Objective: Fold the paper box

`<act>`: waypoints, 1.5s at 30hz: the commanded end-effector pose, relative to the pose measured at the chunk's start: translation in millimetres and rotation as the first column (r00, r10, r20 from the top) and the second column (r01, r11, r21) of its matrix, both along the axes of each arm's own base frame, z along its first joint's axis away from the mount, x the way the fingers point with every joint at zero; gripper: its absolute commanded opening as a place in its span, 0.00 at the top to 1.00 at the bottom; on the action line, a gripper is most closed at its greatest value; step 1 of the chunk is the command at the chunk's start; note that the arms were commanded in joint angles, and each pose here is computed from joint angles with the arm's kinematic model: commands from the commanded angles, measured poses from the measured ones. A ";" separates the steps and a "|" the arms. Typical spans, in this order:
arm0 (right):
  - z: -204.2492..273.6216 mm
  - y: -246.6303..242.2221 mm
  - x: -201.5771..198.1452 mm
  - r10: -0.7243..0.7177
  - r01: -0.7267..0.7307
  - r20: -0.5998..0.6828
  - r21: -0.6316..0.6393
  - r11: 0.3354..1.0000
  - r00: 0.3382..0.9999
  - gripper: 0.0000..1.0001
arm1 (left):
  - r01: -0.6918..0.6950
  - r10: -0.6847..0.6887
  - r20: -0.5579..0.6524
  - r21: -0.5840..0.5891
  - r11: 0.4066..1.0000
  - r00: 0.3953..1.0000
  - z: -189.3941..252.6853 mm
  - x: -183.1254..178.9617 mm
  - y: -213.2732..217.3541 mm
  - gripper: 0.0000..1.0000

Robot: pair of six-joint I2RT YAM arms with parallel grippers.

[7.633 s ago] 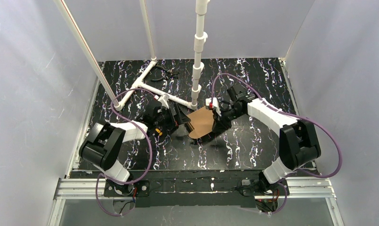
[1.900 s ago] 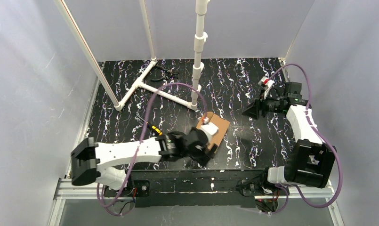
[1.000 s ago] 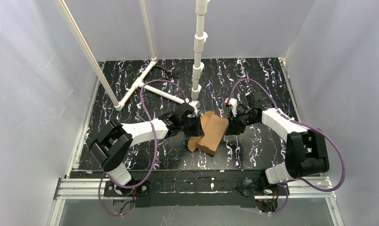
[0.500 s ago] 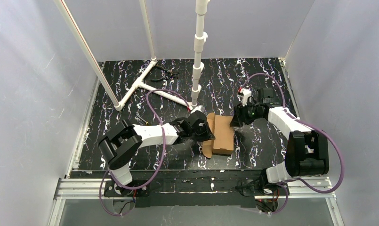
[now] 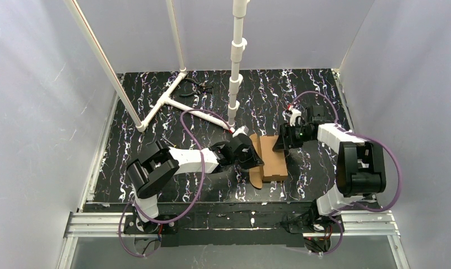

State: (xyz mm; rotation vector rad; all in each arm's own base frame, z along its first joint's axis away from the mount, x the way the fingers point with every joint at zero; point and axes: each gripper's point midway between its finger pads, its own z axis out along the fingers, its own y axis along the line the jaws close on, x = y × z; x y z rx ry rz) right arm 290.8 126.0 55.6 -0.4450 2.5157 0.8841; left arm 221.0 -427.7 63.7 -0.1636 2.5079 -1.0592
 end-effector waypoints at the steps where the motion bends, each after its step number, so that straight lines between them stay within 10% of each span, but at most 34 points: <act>1: 13.8 16.2 5.0 0.114 -0.114 0.003 0.077 0.991 0.994 0.36 | 0.071 -0.067 -0.068 0.060 0.996 0.995 -36.6 -25.6 5.9 0.97; 16: 6.1 51.3 12.0 0.415 -0.411 0.026 -0.091 0.907 0.910 0.36 | 0.056 -0.056 -0.029 0.010 0.998 0.998 -37.2 -29.8 0.1 0.94; 27: 88.6 26.1 37.3 0.386 -0.307 0.331 -0.265 0.914 0.861 0.11 | 0.106 -0.102 0.223 -0.005 0.994 0.970 25.1 -27.4 32.6 0.55; 36: 89.0 87.9 -54.1 0.680 -0.641 0.499 -0.281 0.714 0.537 0.02 | 0.031 -0.038 0.457 0.022 0.999 0.889 60.3 -21.3 128.3 0.02; 45: 38.1 93.1 -27.1 0.725 -0.396 0.427 -0.631 0.667 0.540 0.21 | -0.006 0.011 0.301 -0.020 1.000 0.954 20.8 -8.8 173.5 0.07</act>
